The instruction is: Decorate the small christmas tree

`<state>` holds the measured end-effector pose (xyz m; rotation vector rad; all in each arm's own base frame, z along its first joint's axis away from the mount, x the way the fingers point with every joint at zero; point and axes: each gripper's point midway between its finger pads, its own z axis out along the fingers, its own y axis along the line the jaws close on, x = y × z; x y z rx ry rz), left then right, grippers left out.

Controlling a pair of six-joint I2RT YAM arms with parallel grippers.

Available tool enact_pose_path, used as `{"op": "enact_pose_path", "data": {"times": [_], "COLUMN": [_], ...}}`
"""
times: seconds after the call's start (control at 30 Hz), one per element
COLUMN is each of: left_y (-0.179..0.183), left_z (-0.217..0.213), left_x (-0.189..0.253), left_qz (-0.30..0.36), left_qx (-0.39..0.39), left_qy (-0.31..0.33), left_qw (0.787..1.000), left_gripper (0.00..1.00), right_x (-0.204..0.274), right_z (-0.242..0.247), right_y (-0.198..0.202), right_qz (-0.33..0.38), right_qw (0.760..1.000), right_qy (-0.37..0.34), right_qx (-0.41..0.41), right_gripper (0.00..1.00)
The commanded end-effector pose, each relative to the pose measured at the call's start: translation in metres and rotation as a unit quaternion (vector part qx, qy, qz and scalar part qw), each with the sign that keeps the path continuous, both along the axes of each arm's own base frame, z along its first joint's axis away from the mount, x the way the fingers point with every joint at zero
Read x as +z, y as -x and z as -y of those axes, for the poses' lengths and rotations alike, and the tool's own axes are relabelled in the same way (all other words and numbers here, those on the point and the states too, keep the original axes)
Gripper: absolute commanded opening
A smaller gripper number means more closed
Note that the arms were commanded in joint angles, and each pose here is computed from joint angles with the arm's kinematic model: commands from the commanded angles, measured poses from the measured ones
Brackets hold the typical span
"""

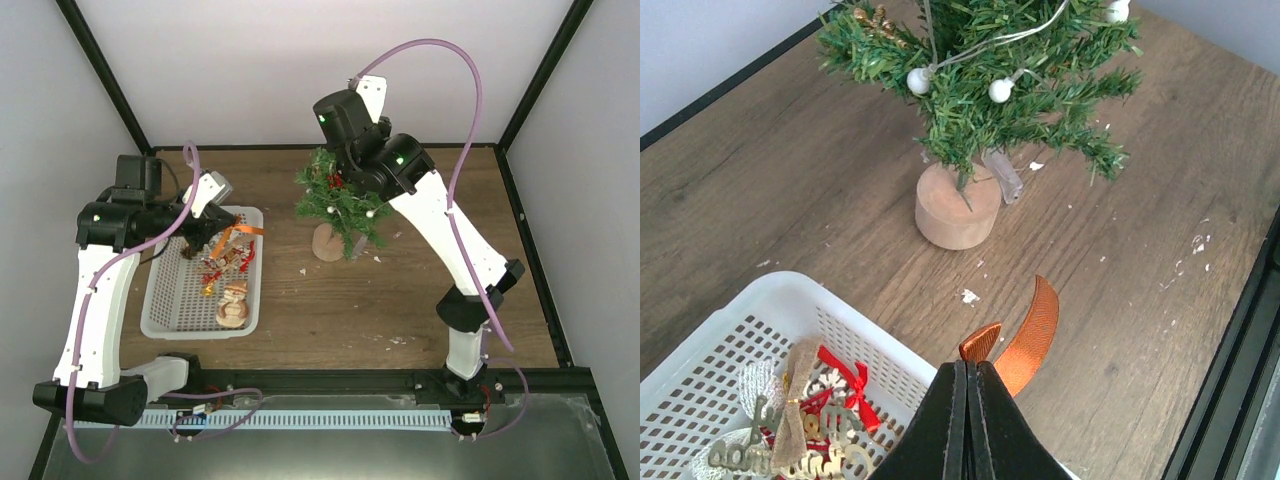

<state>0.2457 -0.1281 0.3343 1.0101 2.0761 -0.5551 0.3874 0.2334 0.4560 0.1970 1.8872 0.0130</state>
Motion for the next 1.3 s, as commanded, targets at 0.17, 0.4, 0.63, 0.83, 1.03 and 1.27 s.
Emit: {"op": "enact_pose_path", "data": {"times": [0.17,0.4,0.63,0.83,1.03,1.27], "left_y": [0.001,-0.002,0.0,0.0,0.001,0.002], "left_z": [0.003,0.004,0.003,0.003,0.004,0.005], "left_x": [0.002,0.001,-0.001,-0.001,-0.003,-0.005], "left_qz": [0.005,0.004,-0.001,-0.003,-0.005,-0.008], "left_qx": [-0.002,-0.001,-0.001,-0.001,-0.004,-0.007], "left_qy": [0.01,0.013,0.011,0.012,0.011,0.014], "left_qw": [1.0,1.0,1.0,1.0,1.0,1.0], "left_gripper": [0.0,0.0,0.0,0.0,0.0,0.0], "right_x": [0.046,0.03,0.013,0.004,-0.003,-0.007], "right_z": [0.018,0.015,0.008,0.001,-0.005,-0.004], "right_y": [0.006,0.003,-0.001,-0.003,-0.003,0.001], "right_qz": [0.063,0.046,0.026,0.015,0.004,-0.003], "right_qw": [0.998,0.998,0.999,1.0,1.0,1.0], "right_qy": [0.007,0.012,0.005,-0.005,-0.012,-0.021], "right_qx": [-0.026,-0.029,-0.03,-0.021,-0.007,-0.003], "right_gripper": [0.01,0.01,0.01,0.01,0.2,0.34]}}
